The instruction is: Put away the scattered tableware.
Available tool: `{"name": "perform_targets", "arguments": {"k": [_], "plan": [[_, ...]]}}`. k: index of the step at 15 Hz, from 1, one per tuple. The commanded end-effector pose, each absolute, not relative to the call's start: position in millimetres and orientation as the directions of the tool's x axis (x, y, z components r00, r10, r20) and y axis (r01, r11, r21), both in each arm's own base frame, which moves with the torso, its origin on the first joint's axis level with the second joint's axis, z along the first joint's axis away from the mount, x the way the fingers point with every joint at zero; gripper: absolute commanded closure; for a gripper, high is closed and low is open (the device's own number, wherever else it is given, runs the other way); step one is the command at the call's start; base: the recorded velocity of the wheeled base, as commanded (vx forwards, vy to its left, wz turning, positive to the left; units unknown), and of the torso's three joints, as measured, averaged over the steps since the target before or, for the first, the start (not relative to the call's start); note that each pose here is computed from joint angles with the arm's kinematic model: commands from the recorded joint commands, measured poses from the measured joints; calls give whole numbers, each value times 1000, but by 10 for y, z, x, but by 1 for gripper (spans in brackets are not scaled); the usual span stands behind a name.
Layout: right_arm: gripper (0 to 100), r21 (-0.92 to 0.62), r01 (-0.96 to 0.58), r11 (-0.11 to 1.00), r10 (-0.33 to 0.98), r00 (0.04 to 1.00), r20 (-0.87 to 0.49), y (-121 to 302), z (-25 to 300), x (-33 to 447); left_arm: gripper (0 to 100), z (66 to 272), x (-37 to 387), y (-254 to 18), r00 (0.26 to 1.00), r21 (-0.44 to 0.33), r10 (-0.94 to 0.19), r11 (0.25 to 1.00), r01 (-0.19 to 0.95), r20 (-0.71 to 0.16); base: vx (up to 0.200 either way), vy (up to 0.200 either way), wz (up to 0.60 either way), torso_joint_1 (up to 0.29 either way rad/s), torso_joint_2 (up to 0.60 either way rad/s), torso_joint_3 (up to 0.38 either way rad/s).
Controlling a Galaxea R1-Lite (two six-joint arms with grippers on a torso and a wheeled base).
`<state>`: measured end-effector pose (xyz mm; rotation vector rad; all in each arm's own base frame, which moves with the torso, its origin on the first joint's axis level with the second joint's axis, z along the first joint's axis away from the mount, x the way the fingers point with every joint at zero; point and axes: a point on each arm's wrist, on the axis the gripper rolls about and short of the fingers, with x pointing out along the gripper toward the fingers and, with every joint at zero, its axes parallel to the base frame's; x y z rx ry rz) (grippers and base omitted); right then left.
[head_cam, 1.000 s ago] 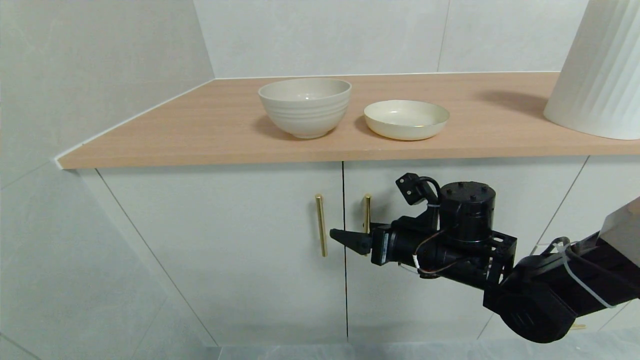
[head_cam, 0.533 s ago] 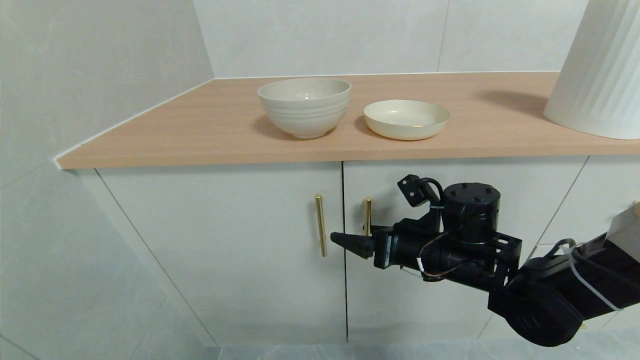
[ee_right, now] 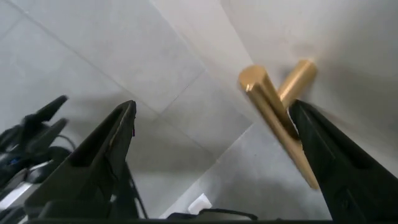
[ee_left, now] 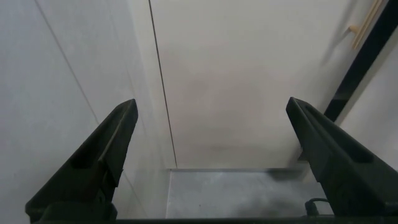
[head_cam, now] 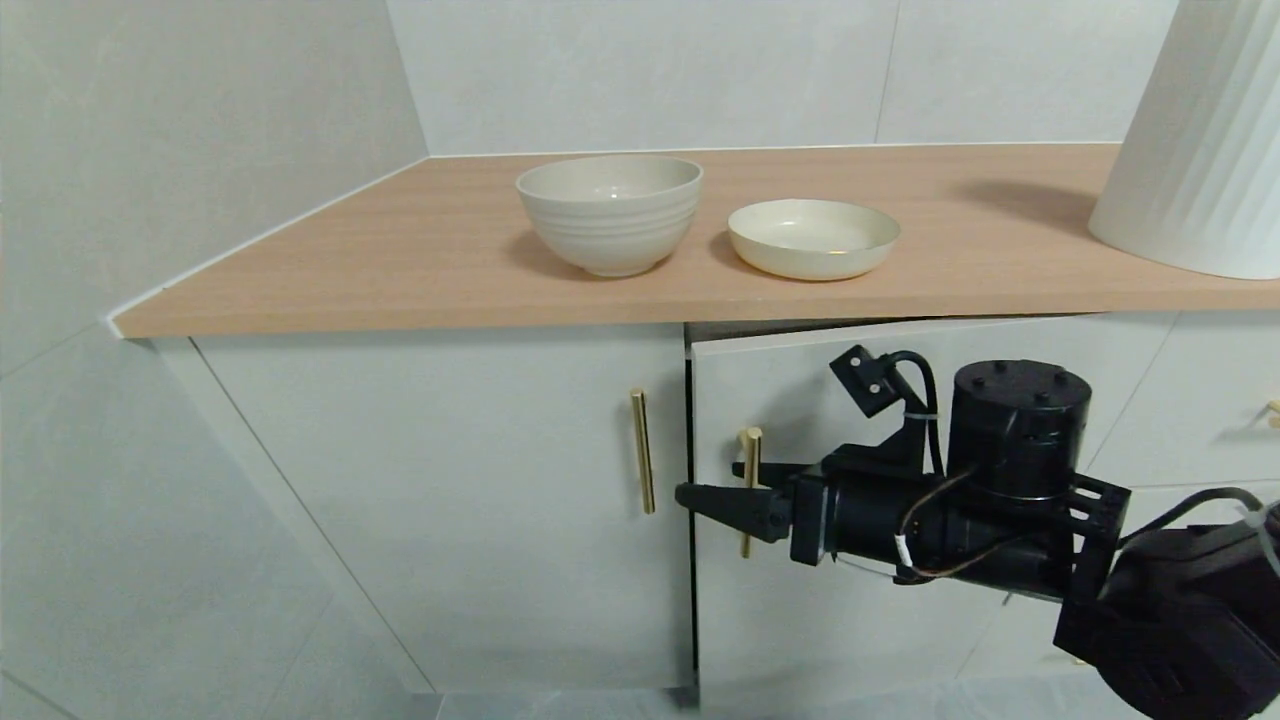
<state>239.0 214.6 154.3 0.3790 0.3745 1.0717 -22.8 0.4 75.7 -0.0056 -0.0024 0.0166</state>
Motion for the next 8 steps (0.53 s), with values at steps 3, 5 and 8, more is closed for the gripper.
{"name": "perform_targets", "arguments": {"k": [3,5,8], "plan": [[0,477,-809,343,935,342,-92,1930,1662,2102,0,758,-228,4,1000,-6,17,1000,-17,3,0,0,0,0,0,0],[0,486,-813,321,945,312,-101,1928,1634,2059,0,758,-228,4,1000,-5,17,1000,-17,3,0,0,0,0,0,0],[0,498,-819,285,957,267,-109,1928,1604,2009,0,758,-228,4,1000,-6,17,1000,-17,3,0,0,0,0,0,0]]}}
